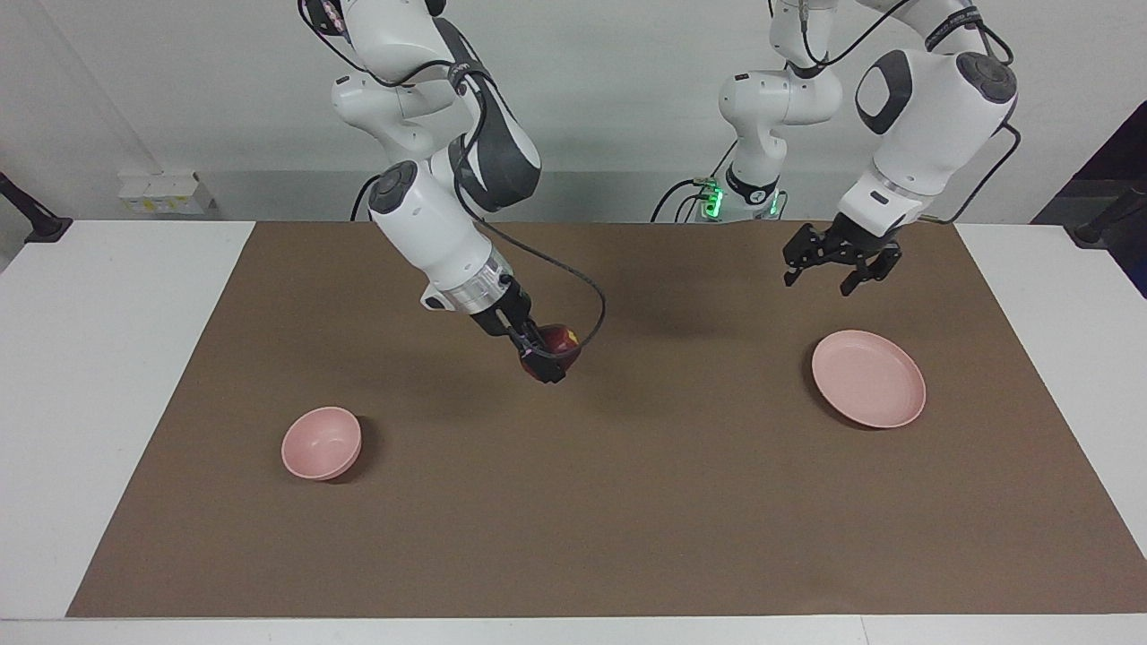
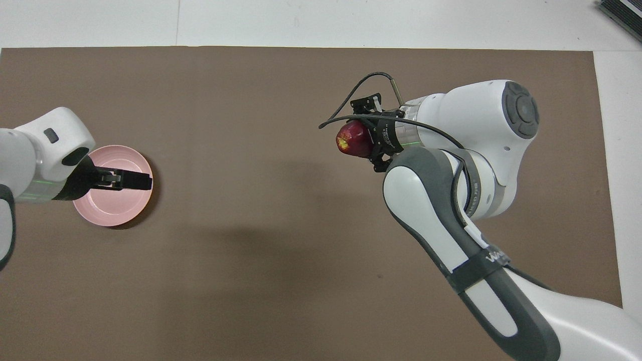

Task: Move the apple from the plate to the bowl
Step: 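Carry the apple with the right gripper while the left gripper withdraws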

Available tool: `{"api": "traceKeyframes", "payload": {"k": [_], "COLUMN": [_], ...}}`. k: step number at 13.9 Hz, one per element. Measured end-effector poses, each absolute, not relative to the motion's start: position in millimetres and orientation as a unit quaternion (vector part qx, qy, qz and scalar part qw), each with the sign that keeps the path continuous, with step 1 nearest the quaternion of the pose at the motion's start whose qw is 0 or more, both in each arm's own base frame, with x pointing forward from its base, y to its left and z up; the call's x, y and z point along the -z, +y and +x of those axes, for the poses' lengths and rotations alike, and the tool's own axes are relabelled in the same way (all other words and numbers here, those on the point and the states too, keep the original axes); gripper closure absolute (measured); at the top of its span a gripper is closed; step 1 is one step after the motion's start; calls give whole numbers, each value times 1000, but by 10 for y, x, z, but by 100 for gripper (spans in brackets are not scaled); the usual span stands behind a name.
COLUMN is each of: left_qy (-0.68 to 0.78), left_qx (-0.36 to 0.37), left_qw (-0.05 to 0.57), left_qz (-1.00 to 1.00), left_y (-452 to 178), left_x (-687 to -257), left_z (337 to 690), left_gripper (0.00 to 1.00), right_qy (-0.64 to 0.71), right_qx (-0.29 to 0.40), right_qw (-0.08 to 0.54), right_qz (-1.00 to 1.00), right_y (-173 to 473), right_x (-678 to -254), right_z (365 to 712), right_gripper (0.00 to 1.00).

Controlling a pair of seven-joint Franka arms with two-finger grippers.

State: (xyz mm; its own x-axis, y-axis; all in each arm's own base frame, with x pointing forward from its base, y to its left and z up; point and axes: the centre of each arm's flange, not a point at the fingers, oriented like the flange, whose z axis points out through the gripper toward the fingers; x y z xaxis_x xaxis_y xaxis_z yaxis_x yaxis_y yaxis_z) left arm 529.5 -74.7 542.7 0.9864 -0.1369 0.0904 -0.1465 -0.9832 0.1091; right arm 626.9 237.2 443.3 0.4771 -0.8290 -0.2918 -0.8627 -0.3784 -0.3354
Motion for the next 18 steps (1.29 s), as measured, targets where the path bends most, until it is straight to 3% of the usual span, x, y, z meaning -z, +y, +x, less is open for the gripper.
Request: {"api": "traceKeyframes", "payload": {"k": [8, 18], "left_qy": [-101, -123], "left_qx": [-33, -13], "left_qw": [18, 5], "left_qz": [994, 992], "left_y": [-319, -245], "left_x": [-6790, -6979], "left_z": [5463, 5390], "left_gripper": [0, 0], "right_qy": [331, 197], "right_qx": [67, 144], "right_qw": [134, 58], "right_qz": [-932, -968], "right_y": [1591, 405], "right_x": [-4295, -3864], "right_z": [6520, 6876], "right_gripper": [25, 25]}}
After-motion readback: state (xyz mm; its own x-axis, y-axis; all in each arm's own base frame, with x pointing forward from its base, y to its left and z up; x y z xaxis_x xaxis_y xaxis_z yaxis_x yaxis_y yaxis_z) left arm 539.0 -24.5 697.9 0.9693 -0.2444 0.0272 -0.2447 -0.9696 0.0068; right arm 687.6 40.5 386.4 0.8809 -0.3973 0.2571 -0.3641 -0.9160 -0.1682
